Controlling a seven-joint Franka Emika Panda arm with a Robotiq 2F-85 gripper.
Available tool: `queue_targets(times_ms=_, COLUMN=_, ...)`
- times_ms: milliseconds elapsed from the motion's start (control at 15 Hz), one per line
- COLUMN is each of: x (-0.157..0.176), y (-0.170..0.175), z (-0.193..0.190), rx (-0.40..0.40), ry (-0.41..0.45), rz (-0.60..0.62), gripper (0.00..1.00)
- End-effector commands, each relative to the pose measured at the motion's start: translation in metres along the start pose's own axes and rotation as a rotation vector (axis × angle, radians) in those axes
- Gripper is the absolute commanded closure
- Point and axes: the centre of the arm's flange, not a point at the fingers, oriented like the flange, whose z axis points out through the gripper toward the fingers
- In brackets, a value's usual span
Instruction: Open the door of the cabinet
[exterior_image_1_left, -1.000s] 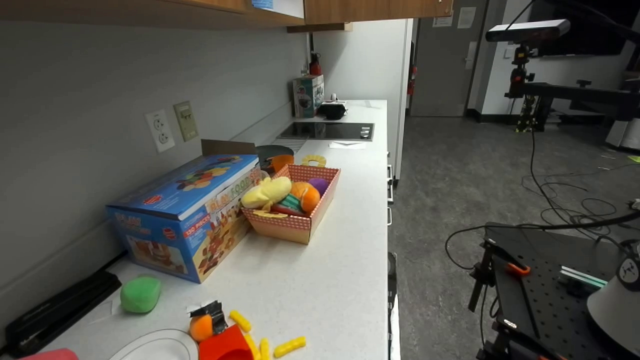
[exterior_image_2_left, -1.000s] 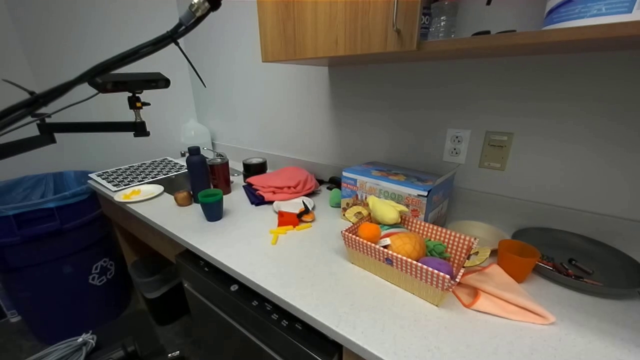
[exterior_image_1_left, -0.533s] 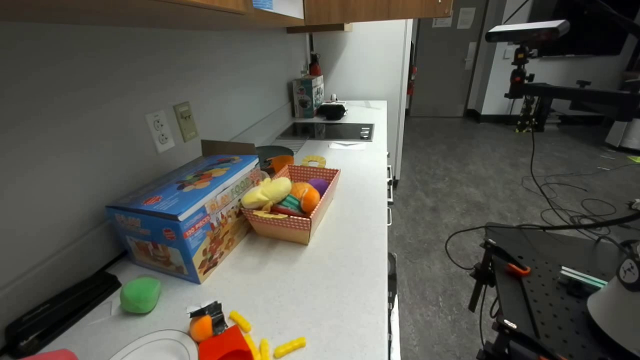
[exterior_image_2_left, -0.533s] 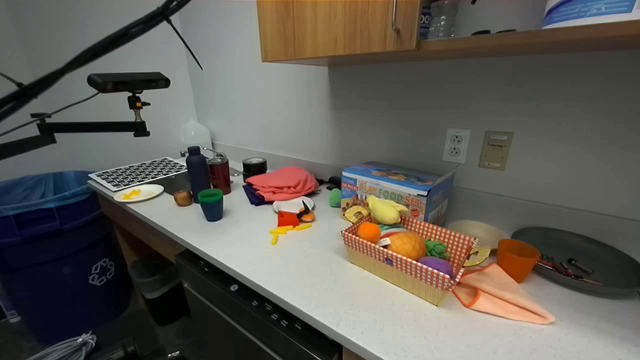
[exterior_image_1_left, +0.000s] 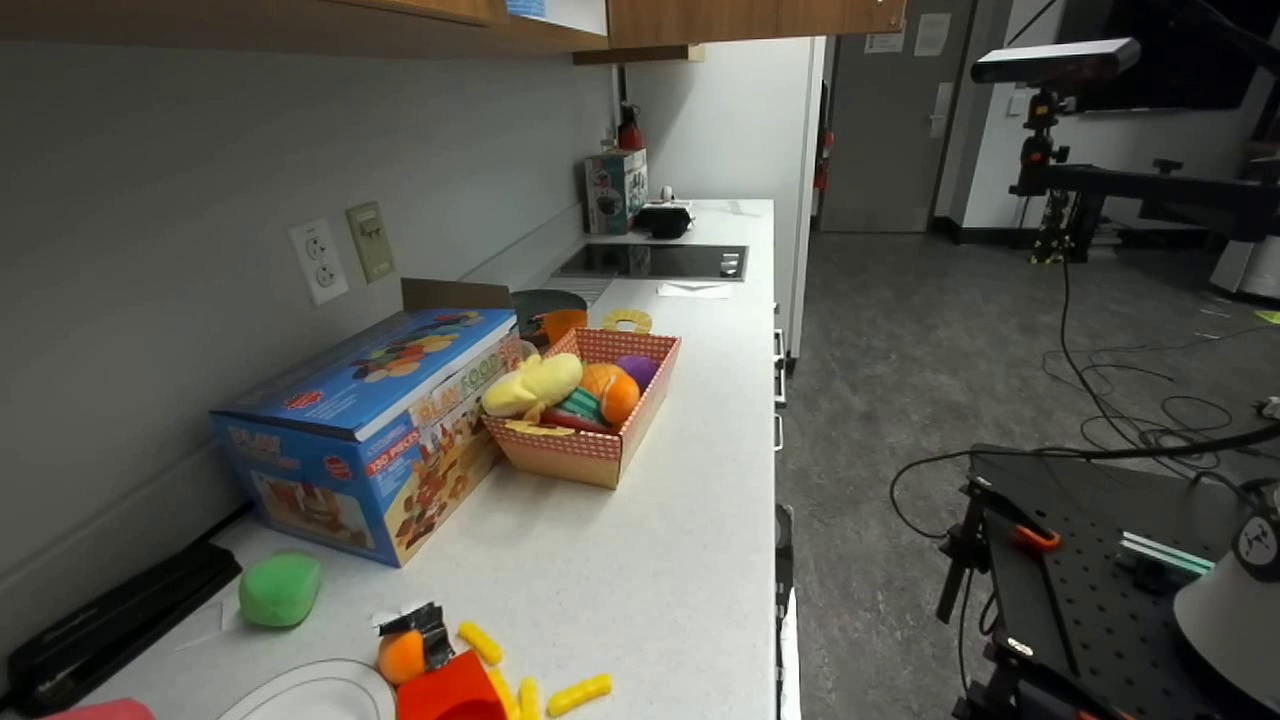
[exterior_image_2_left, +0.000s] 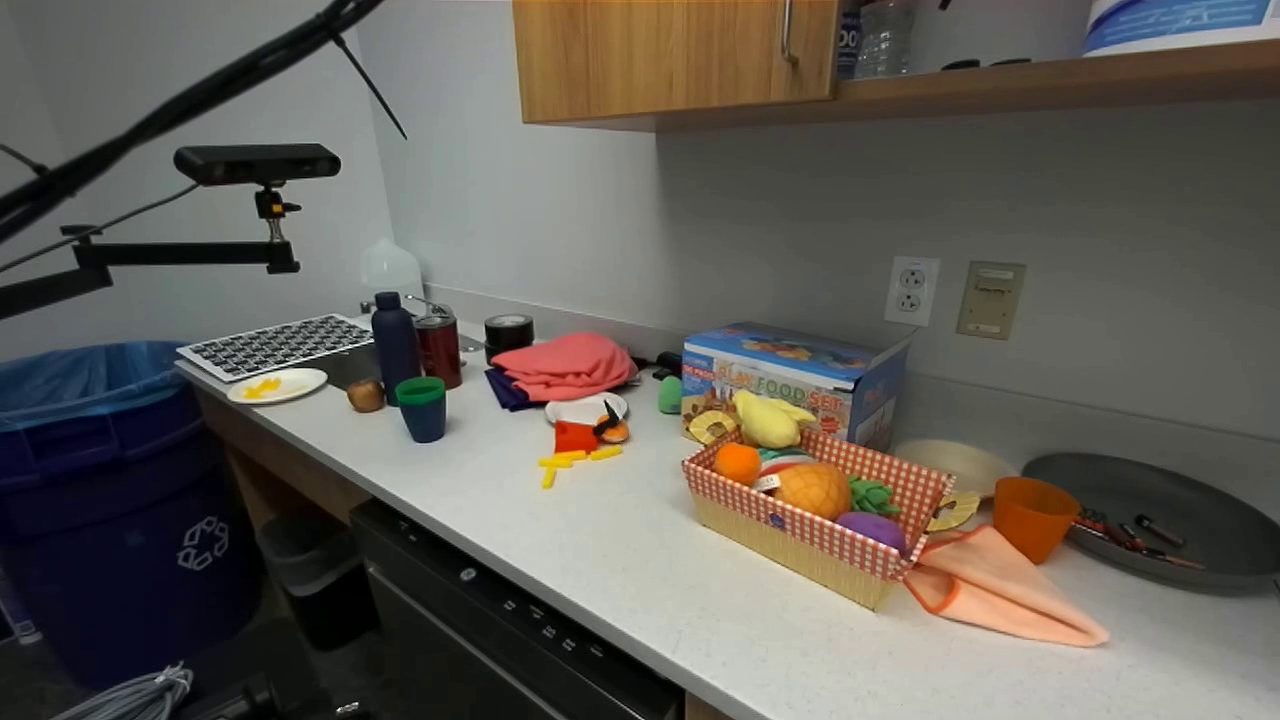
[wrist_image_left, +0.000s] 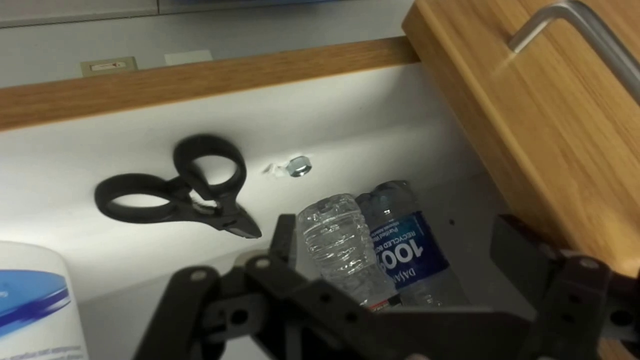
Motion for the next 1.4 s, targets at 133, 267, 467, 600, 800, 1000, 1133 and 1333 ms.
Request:
queue_targets(times_ms=133, x=-0.012, y=-0.069, z=-0.006, rx=0.147, ry=-0.009, rz=-0.025, gripper=0.00)
queue_targets(times_ms=267, x=-0.022, y=-0.074, z=-0.013, rx=0.146, ry=-0.009, rz=-0.029, gripper=0.00)
queue_targets(times_ms=467, x=-0.031, y=-0.078, z=-0.024, rx=0.144, ry=-0.011, rz=-0.040, gripper=0.00)
queue_targets(times_ms=600, x=-0.039, y=-0.081, z=-0.032, rx=0.143, ry=-0.012, rz=-0.052, gripper=0.00)
queue_targets(times_ms=800, x=-0.051, y=-0.085, z=-0.047, rx=0.143, ry=-0.014, rz=-0.076, gripper=0.00)
queue_targets(times_ms=1000, x=-0.065, y=-0.091, z=-0.063, rx=0.143, ry=-0.013, rz=-0.109, gripper=0.00)
queue_targets(times_ms=1133, x=-0.074, y=-0.096, z=-0.073, rx=0.148, ry=-0.016, rz=-0.135, gripper=0.00)
queue_targets(times_ms=1333, x=-0.089, y=-0.109, z=-0.086, rx=0.163, ry=-0.029, rz=-0.175, gripper=0.00)
